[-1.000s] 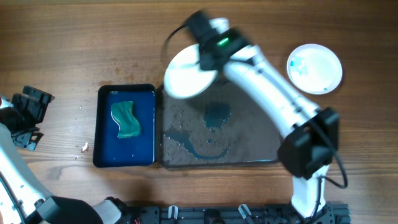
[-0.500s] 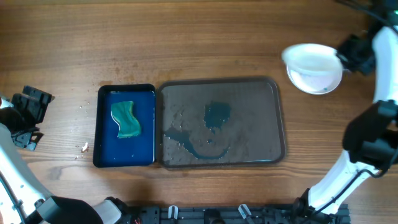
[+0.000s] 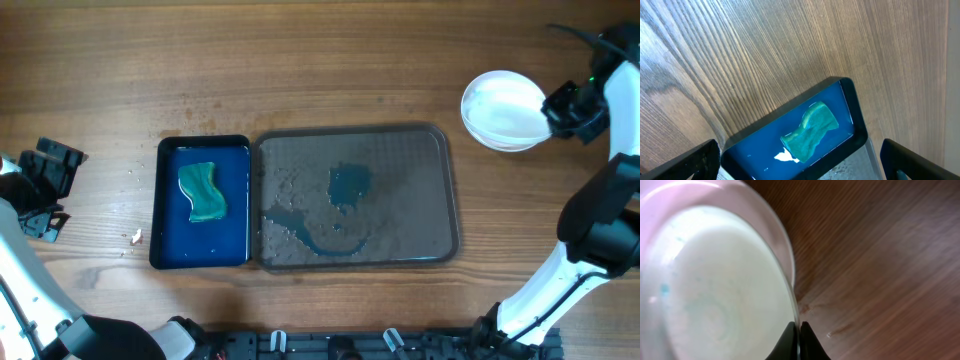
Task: Clean dirty plates on tray and stack at the side
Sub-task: 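Open the right gripper and release the plate on the stack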
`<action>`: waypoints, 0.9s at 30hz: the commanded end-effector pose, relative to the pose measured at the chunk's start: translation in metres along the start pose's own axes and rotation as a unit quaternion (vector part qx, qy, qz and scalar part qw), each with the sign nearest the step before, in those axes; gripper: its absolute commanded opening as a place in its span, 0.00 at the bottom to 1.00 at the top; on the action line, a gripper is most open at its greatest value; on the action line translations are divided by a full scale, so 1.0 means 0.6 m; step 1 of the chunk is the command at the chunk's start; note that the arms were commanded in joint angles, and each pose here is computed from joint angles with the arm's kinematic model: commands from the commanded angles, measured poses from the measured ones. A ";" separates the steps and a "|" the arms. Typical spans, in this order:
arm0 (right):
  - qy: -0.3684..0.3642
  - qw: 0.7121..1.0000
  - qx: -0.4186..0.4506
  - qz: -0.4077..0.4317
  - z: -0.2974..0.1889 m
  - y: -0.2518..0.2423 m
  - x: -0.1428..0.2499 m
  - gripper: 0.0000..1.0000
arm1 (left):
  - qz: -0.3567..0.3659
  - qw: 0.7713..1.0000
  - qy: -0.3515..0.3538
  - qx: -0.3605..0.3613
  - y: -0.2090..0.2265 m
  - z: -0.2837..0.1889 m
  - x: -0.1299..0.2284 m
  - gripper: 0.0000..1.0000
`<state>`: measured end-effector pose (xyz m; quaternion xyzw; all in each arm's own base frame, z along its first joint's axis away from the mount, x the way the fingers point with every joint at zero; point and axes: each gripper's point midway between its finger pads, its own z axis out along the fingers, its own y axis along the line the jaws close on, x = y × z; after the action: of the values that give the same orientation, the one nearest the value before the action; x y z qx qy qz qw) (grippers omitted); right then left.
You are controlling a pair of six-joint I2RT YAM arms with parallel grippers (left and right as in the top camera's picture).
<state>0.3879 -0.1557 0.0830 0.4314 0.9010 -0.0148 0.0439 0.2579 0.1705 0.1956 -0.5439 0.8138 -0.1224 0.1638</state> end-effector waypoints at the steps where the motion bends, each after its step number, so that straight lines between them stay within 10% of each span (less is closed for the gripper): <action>1: -0.001 1.000 -0.013 0.012 0.010 0.013 0.012 0.04 | -0.006 1.000 -0.013 0.008 -0.005 -0.013 -0.008 1.00; 14: -0.055 0.991 -0.083 -0.087 0.005 0.065 -0.032 0.60 | -0.006 1.000 -0.013 0.008 -0.005 -0.013 -0.008 1.00; 27: -0.252 0.894 -0.214 -0.302 -0.311 0.162 0.036 0.48 | -0.006 1.000 -0.013 0.008 -0.005 -0.013 -0.008 1.00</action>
<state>0.4460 -0.1013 0.1969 0.1945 0.9412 0.0491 0.2720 0.2580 0.1705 0.1956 -0.5439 0.8138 -0.1223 0.1640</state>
